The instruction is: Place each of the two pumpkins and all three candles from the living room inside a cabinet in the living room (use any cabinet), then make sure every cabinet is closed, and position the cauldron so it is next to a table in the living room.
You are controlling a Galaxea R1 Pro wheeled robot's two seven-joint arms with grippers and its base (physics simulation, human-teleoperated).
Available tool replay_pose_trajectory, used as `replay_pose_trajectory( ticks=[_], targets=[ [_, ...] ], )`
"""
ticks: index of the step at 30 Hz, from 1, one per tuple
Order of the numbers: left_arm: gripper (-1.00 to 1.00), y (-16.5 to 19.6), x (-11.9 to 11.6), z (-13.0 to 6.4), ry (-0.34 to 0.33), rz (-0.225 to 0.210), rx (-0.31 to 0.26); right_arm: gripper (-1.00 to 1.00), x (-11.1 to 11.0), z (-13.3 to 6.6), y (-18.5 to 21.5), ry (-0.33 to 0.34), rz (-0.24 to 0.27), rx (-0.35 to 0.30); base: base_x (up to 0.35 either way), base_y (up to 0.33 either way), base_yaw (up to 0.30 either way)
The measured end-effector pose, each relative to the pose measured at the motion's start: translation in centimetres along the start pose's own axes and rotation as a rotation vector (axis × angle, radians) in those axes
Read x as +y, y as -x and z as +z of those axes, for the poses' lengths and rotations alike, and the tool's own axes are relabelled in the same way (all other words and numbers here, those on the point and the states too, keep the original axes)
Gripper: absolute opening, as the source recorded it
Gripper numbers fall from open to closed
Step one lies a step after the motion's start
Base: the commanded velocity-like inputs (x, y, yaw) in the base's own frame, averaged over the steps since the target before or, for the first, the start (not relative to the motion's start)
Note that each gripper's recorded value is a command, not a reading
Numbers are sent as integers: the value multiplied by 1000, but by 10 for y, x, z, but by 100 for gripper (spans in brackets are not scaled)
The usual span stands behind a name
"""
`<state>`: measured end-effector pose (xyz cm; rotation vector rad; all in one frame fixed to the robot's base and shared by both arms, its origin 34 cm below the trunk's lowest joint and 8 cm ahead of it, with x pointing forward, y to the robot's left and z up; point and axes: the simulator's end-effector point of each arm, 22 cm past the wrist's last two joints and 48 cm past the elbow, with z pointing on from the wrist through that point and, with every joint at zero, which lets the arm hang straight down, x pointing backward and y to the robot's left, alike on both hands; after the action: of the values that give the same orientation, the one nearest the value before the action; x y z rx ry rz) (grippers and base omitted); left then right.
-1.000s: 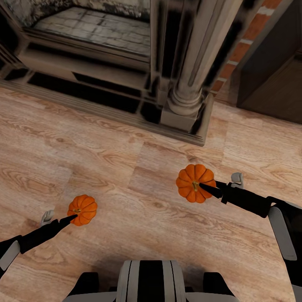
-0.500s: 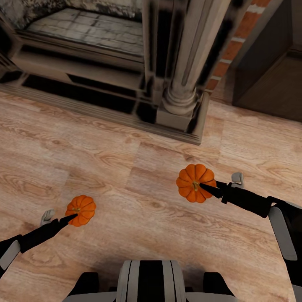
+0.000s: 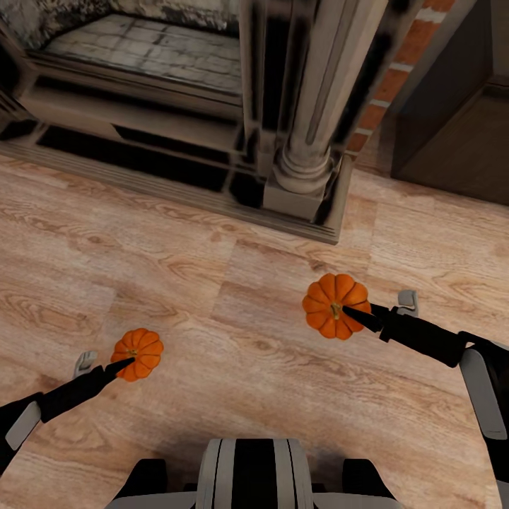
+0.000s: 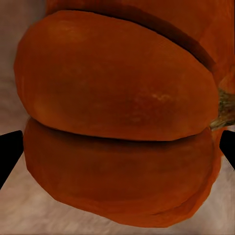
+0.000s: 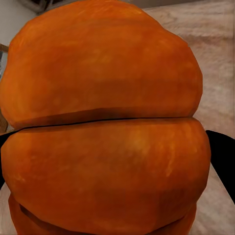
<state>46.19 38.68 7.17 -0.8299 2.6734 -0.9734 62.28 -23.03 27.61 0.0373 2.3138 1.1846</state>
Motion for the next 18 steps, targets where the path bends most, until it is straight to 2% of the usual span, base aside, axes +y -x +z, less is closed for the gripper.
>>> replay_pose_trajectory(
  ticks=[2, 3, 18],
  targets=[
    [100, 0, -1, 1, -4, 1, 1, -100, 0, -1, 0, 1, 0, -2, 0, 0, 0],
    [-100, 0, -2, 1, -5, 1, 0, -100, 0, -1, 1, 1, 0, -2, 0, 0, 0],
    [-100, -2, -10, 10, -20, 8, 1, -100, 1, 0, 0, 3, 3, -4, 0, 0, 0]
  ],
)
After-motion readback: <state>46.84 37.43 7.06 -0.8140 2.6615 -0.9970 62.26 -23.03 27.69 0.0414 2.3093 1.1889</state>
